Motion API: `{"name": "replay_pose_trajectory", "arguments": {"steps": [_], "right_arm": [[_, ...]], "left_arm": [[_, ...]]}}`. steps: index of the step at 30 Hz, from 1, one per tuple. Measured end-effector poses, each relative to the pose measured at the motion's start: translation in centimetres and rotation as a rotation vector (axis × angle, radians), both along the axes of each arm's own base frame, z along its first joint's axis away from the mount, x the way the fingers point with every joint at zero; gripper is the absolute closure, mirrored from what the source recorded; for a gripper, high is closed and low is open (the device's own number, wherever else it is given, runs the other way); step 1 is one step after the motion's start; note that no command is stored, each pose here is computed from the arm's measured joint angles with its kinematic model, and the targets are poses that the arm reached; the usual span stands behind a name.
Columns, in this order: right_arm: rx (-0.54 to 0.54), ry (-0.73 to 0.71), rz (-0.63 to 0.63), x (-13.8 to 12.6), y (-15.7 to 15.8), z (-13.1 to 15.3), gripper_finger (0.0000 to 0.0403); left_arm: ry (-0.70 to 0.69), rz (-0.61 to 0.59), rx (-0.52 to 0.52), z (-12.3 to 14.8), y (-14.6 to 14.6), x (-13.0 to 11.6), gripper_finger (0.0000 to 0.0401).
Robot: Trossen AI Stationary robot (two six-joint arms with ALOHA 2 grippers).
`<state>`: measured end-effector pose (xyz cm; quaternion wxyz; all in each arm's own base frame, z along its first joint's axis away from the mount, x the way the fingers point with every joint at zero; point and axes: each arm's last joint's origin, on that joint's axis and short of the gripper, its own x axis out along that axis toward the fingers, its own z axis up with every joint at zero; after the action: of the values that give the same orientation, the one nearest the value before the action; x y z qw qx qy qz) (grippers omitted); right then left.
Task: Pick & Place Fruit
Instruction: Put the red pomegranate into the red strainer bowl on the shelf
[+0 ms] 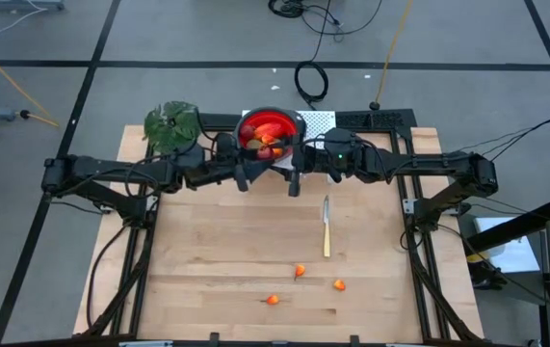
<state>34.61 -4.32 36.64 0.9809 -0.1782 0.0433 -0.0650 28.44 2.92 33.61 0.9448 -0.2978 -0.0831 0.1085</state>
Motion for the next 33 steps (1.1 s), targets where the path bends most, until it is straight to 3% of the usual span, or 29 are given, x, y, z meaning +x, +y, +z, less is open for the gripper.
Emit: {"name": "replay_pose_trajectory", "arguments": {"steps": [11, 18, 28, 33], "right_arm": [[0.012, 0.016, -0.002, 0.0, 0.0, -0.2, 0.0202], [0.042, 0.023, -0.007, 0.0, 0.0, -0.3, 0.0198], [0.064, 0.096, -0.087, -0.1, -0.2, -1.0, 0.0133], [0.067, 0.128, -0.093, -0.5, 0.0, -1.0, 0.012]], "left_arm": [[0.007, -0.002, 0.021, 0.0, 0.2, 0.0, 0.022], [0.009, -0.019, -0.002, -0.1, 0.7, -0.1, 0.0197], [0.033, 0.011, 0.025, -0.3, 1.3, -0.2, 0.0204], [0.046, 0.04, 0.039, -0.3, 2.1, -0.3, 0.0196]]}}
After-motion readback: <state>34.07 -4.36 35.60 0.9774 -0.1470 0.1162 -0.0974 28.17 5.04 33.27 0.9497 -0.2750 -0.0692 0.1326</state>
